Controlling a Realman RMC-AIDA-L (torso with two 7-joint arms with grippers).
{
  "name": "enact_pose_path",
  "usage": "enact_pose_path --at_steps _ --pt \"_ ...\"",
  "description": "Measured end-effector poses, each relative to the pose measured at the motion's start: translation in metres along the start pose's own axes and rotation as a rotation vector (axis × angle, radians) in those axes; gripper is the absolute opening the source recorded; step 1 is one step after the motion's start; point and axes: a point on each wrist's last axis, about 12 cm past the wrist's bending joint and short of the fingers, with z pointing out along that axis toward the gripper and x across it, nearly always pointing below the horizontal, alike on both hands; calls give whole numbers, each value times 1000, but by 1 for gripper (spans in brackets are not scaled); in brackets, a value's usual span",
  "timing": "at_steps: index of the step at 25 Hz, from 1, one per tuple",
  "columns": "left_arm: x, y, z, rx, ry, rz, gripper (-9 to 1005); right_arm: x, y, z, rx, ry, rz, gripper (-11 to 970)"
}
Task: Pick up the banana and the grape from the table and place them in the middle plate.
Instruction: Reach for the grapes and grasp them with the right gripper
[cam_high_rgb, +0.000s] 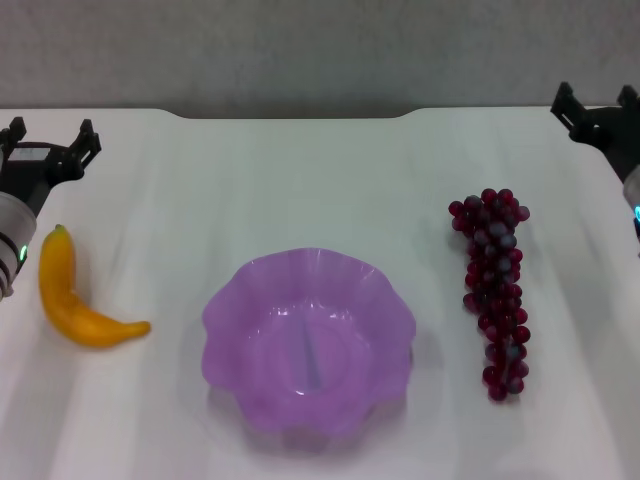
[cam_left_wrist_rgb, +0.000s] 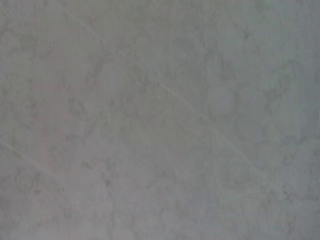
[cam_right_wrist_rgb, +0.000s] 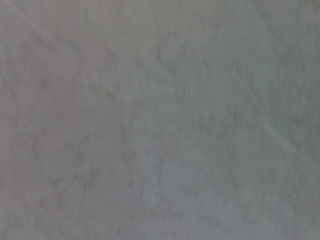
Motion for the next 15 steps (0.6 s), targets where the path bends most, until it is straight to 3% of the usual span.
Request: enact_pose_path --at_steps 8,15 --pt "5 5 -4 -9 19 14 891 -8 23 28 -39 214 -52 861" --pt "6 6 -4 -9 25 21 890 -15 30 41 -45 388 -47 861"
